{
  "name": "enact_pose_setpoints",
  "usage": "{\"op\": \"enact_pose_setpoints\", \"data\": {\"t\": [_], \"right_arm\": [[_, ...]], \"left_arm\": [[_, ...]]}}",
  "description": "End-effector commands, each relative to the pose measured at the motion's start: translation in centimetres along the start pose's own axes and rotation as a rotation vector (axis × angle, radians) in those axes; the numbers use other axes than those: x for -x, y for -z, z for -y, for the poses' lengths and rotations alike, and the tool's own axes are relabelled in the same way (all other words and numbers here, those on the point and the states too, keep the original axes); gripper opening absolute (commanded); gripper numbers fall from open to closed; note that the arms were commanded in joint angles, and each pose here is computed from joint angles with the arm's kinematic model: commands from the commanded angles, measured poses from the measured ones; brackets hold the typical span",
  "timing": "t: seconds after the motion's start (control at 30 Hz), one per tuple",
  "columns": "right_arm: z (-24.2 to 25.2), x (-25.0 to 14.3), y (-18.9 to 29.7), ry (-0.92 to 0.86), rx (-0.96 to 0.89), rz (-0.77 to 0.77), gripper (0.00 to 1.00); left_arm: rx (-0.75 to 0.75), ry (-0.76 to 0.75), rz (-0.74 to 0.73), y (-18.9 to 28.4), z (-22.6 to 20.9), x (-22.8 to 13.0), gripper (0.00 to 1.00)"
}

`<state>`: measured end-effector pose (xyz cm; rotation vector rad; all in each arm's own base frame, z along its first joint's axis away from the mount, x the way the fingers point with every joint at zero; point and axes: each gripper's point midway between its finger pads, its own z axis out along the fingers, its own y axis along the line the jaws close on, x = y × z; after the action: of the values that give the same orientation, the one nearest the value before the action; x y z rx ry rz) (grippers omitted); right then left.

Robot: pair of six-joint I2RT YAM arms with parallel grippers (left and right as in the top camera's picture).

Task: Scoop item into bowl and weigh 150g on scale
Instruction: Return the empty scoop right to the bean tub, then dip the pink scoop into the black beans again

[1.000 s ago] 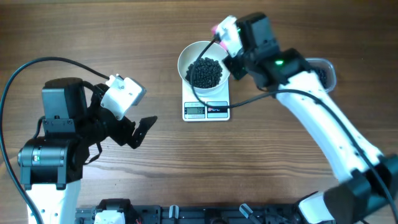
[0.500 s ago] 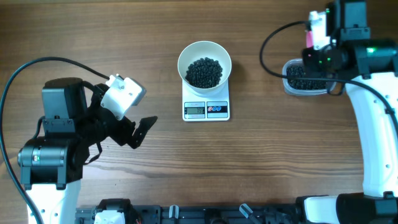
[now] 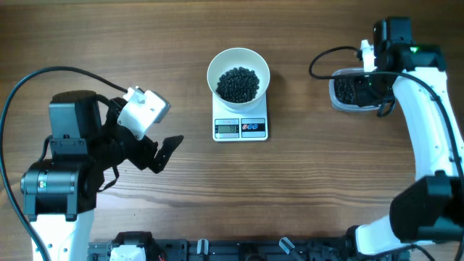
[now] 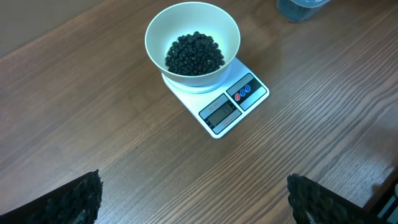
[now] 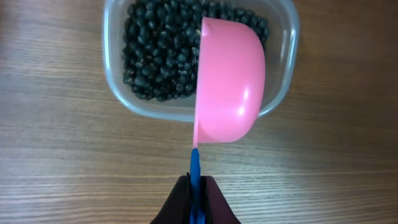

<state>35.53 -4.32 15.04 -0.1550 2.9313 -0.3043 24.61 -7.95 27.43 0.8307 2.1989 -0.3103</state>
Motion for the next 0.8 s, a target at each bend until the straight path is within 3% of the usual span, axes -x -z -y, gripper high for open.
{"op": "enact_pose_setpoints", "data": {"t": [0.0,0.2,0.53,0.77], "right_arm": [[1.0,0.3,-2.7,-0.040,-0.061,-0.032,0.04],[0.6,0.3,-5.5,-0.033,-0.047,-0.090,0.04],[-5.5,1.7,-5.4,-0.010,0.305,-0.030,0.04],[-4.5,1.6,-5.5,-0.052,0.332,-0.027,0.04]], "left_arm": [[-0.001,-0.021,0.024,0.5,0.0,0.7,1.00],[-0.001,-0.021,0.024,0.5,0.0,0.7,1.00],[-0.004,-0.019,0.019,0.4,0.0,0.6,1.00],[-0.004,-0.019,0.019,0.4,0.0,0.6,1.00]]}}
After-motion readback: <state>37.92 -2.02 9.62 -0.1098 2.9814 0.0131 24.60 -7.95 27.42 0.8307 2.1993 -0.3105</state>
